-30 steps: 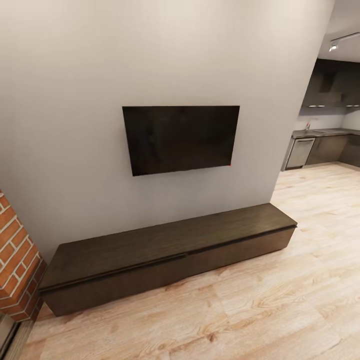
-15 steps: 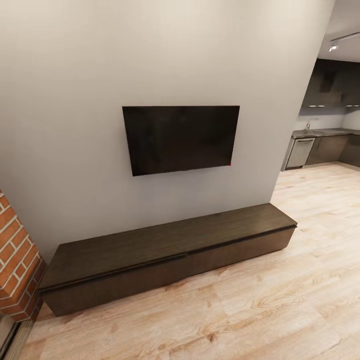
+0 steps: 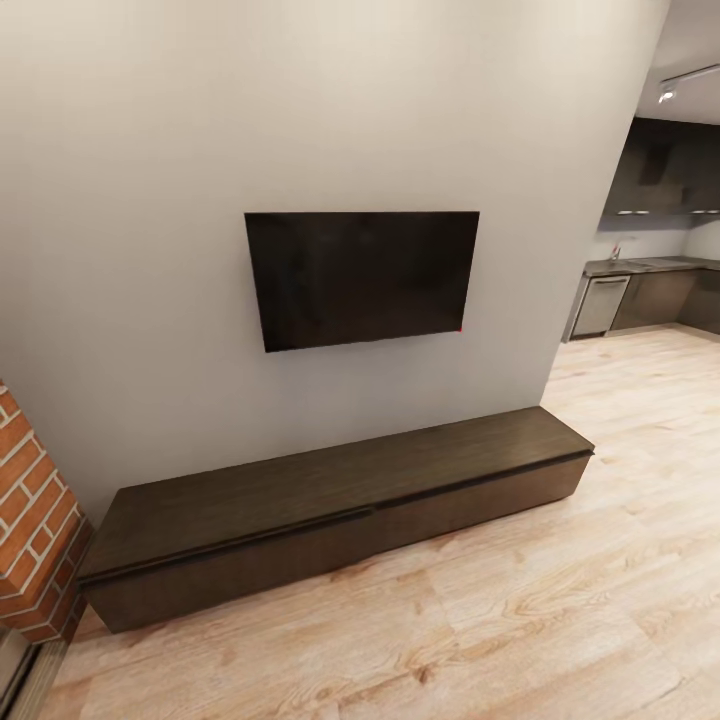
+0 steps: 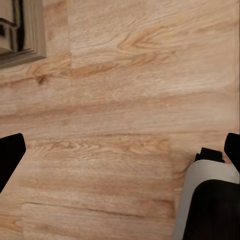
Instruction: Place each of the two pumpkins and all three candles from the living room inside a cabinet in the living room (use any cabinet), then make sure every cabinet is closed, and position the cauldron so it is next to a table in the living room.
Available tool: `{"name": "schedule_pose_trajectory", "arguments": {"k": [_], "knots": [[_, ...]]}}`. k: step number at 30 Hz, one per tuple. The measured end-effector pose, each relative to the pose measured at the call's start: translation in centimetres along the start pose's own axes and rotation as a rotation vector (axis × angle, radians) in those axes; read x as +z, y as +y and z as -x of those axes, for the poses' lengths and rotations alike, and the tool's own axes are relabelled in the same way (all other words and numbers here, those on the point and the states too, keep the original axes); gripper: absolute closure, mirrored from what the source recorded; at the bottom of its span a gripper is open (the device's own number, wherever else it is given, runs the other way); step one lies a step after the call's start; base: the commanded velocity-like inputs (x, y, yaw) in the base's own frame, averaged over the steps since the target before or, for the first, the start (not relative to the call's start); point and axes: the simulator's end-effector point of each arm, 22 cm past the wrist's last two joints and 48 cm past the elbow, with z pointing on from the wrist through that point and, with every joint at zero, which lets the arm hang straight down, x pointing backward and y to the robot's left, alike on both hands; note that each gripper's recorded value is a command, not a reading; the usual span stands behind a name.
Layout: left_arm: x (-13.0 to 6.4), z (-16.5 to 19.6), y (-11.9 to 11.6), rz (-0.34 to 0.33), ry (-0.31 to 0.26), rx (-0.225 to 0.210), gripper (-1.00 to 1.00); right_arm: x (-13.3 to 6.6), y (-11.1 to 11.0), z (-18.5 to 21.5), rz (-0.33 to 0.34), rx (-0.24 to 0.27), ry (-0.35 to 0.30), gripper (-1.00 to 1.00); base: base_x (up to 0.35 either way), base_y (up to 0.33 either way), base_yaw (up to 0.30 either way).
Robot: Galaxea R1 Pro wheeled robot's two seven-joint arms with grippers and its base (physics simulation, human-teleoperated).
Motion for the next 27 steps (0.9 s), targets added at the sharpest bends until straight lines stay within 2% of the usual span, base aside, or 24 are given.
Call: {"name": "schedule_pose_trajectory", "arguments": {"k": [13, 21, 22, 24, 27], "knots": [[-0.4, 0.6, -1.4, -0.043, -0.016, 0.003, -1.0, -0.1, -0.5, 0.1, -0.001, -0.003, -0.003, -1.0, 0.0, 0.0, 0.0], [0.1, 0.6, -0.6, -0.065, -0.006, 0.015, -1.0, -0.1, 0.1, -0.2, 0.031, -0.008, 0.009, -1.0, 0.0, 0.0, 0.0], [-0.8, 0.7, -5.7, -0.302, -0.005, 0.018, -1.0, -0.5, 3.9, -0.3, 0.208, -0.01, 0.012, -1.0, 0.0, 0.0, 0.0], [-0.8, 0.5, -6.1, -0.346, 0.012, 0.018, -1.0, -0.9, 5.5, -0.5, 0.285, -0.006, 0.017, -1.0, 0.0, 0.0, 0.0], [-0.9, -0.6, -6.2, -0.405, 0.078, 0.038, -1.0, -1.2, 6.3, -0.5, 0.325, -0.005, 0.019, -1.0, 0.0, 0.0, 0.0]]}}
